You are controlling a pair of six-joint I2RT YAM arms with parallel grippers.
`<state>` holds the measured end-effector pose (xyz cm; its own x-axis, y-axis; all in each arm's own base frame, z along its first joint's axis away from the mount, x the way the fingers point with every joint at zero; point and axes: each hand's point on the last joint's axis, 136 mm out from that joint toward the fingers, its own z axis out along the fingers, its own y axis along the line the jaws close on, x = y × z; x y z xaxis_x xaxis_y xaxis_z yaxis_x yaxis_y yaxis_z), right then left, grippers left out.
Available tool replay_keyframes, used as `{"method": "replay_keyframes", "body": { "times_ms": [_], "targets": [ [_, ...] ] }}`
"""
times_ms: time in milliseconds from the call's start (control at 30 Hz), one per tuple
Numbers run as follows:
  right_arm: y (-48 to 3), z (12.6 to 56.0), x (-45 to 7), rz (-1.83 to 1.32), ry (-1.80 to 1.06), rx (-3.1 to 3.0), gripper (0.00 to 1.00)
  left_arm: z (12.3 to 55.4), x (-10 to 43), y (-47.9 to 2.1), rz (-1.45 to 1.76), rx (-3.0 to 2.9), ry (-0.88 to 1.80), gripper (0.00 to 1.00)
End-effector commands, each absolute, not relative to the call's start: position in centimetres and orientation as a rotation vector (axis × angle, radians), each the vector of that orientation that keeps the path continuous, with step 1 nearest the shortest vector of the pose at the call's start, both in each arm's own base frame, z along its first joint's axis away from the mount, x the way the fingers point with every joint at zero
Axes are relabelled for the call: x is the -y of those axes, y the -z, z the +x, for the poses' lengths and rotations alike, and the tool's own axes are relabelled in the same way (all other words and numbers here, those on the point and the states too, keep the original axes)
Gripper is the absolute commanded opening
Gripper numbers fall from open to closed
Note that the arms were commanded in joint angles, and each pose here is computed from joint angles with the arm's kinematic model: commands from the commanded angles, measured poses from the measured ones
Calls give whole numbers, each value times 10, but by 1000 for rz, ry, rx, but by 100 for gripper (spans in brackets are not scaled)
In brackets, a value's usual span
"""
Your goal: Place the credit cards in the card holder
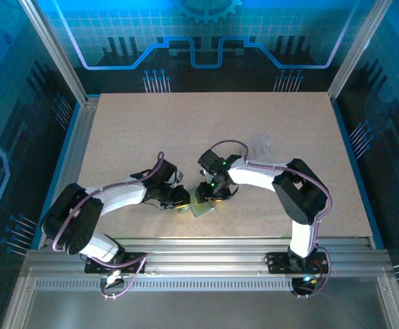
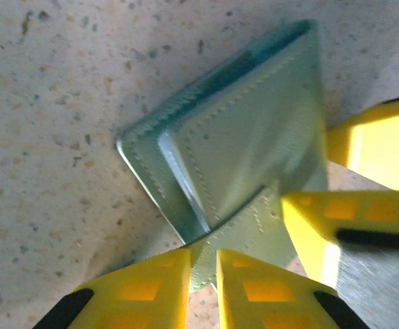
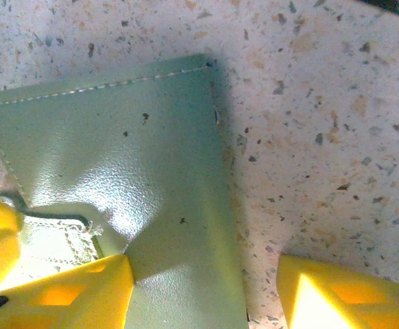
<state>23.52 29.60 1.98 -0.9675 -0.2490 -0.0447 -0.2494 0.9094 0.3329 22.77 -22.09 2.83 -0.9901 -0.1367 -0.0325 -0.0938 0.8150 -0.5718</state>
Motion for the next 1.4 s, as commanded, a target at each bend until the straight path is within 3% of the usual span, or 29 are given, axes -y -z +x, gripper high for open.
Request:
{"method": "replay_keyframes", "body": {
  "times_ms": [0, 267, 467, 567, 667, 733, 800, 1033, 1233, 1367],
  "targets": [
    [-4, 228, -307, -455, -612, -3094, 60, 222, 215, -12, -154, -2988, 808, 19],
    [-24, 229, -334, -489, -970, -3014, 64, 197, 192, 18, -176, -3081, 643, 18],
    [-43, 215, -365, -593, -1226, -2926, 60, 187, 186, 34, -224, -3104, 628, 18],
    [-57, 205, -375, -646, -1325, -2877, 50, 189, 188, 37, -243, -3099, 642, 18],
    [-65, 206, -368, -616, -1277, -2869, 27, 191, 193, 32, -250, -3084, 681, 18],
    [-66, 215, -349, -550, -1152, -2888, 9, 194, 195, 23, -257, -3055, 719, 19],
    [-65, 225, -322, -456, -955, -2926, 0, 198, 194, 12, -284, -3020, 770, 23],
    [-105, 244, -163, -254, 556, -2813, 0, 203, 167, -21, -344, -2927, 728, 26],
    [-127, 238, -138, -247, 1115, -2611, 0, 205, 157, -30, -411, -2895, 737, 26],
    [-111, 238, -170, -332, 1168, -2585, 3, 205, 154, -32, -433, -2887, 734, 27]
  ]
}}
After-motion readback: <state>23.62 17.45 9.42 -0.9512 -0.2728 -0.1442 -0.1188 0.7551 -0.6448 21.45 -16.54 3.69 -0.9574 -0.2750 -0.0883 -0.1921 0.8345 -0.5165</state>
